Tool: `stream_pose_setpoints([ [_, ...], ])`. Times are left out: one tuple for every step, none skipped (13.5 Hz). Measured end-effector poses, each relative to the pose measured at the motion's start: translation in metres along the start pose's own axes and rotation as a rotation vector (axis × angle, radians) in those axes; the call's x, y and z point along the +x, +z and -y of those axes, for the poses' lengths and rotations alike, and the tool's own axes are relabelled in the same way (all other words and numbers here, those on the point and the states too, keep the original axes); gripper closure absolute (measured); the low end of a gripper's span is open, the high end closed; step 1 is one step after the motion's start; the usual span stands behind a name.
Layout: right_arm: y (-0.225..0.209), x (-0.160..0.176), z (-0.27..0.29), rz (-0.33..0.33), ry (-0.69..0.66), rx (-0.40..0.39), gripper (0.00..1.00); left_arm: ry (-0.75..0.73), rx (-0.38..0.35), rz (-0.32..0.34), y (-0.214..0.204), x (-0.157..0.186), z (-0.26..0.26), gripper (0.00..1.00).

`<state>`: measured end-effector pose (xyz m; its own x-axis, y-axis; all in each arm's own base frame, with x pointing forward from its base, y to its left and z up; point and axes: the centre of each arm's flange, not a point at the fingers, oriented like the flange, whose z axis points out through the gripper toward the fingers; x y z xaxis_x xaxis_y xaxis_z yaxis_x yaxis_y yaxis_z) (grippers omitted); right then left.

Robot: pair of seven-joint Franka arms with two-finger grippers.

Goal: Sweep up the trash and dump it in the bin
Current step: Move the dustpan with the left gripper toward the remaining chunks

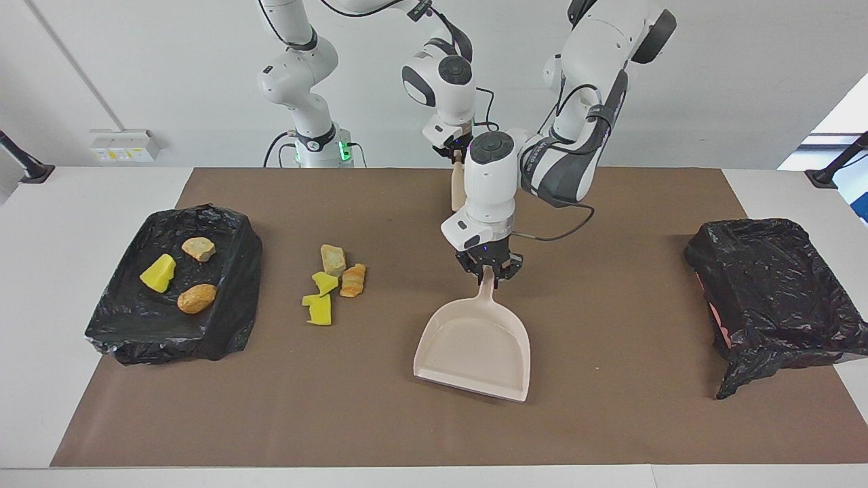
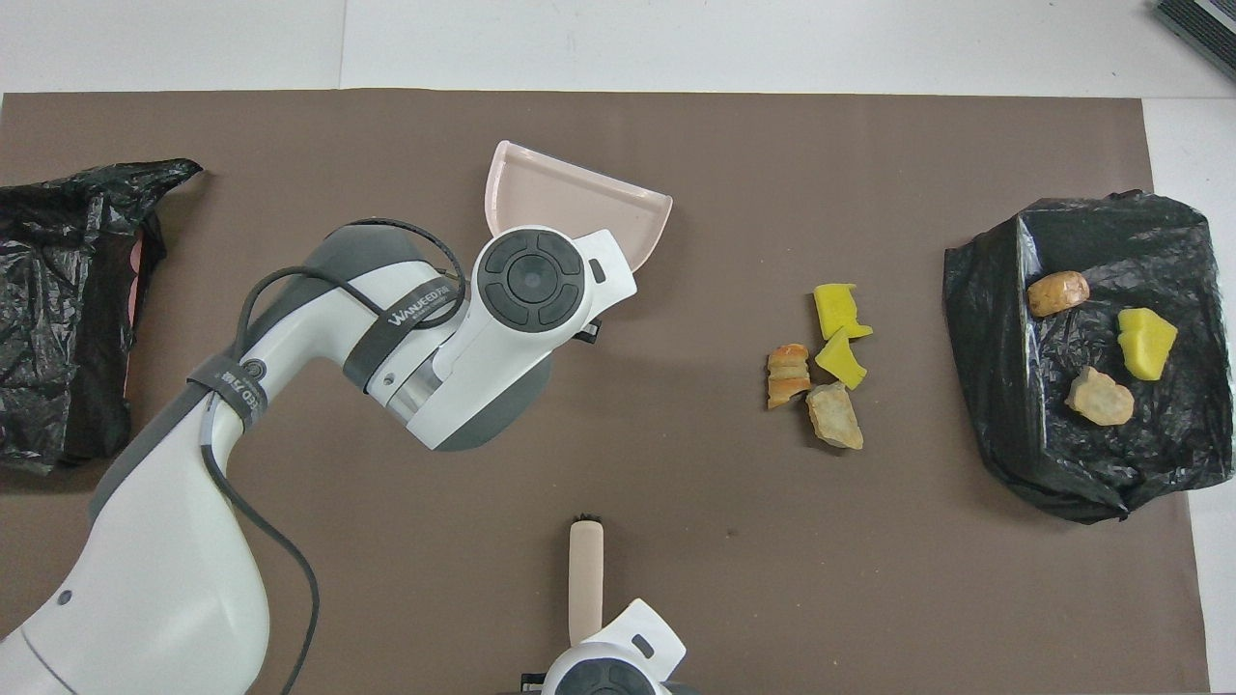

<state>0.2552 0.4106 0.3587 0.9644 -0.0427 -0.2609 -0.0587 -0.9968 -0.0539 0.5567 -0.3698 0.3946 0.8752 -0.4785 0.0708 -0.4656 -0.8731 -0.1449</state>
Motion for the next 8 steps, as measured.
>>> stream_pose_setpoints([
  [-0.016, 0.004, -0.010, 0.013, -0.006, -0.009, 0.75, 0.086, 0.011, 0.025, 0.001, -0.004, 0.004, 0.68],
  [-0.032, 0.007, -0.022, 0.025, -0.011, -0.014, 0.75, 0.165, 0.017, 0.045, 0.001, -0.008, 0.008, 0.68],
  [-0.046, 0.008, -0.034, 0.032, -0.018, -0.024, 0.75, 0.235, 0.016, 0.061, 0.002, -0.012, 0.011, 0.68],
  [-0.058, 0.009, -0.045, 0.033, -0.027, -0.043, 0.75, 0.292, 0.014, 0.073, 0.003, -0.015, 0.013, 0.68],
  [-0.068, 0.010, -0.058, 0.033, -0.042, -0.074, 0.75, 0.342, 0.014, 0.082, 0.004, -0.019, 0.014, 0.68],
  [-0.077, 0.014, -0.074, 0.034, -0.055, -0.109, 0.75, 0.397, 0.015, 0.091, 0.006, -0.023, 0.014, 0.68],
  [-0.086, 0.020, -0.090, 0.033, -0.063, -0.143, 0.75, 0.461, 0.012, 0.101, 0.009, -0.027, 0.015, 0.68],
  [-0.096, 0.028, -0.109, 0.028, -0.065, -0.172, 0.75, 0.521, -0.004, 0.111, 0.011, -0.031, 0.016, 0.68],
])
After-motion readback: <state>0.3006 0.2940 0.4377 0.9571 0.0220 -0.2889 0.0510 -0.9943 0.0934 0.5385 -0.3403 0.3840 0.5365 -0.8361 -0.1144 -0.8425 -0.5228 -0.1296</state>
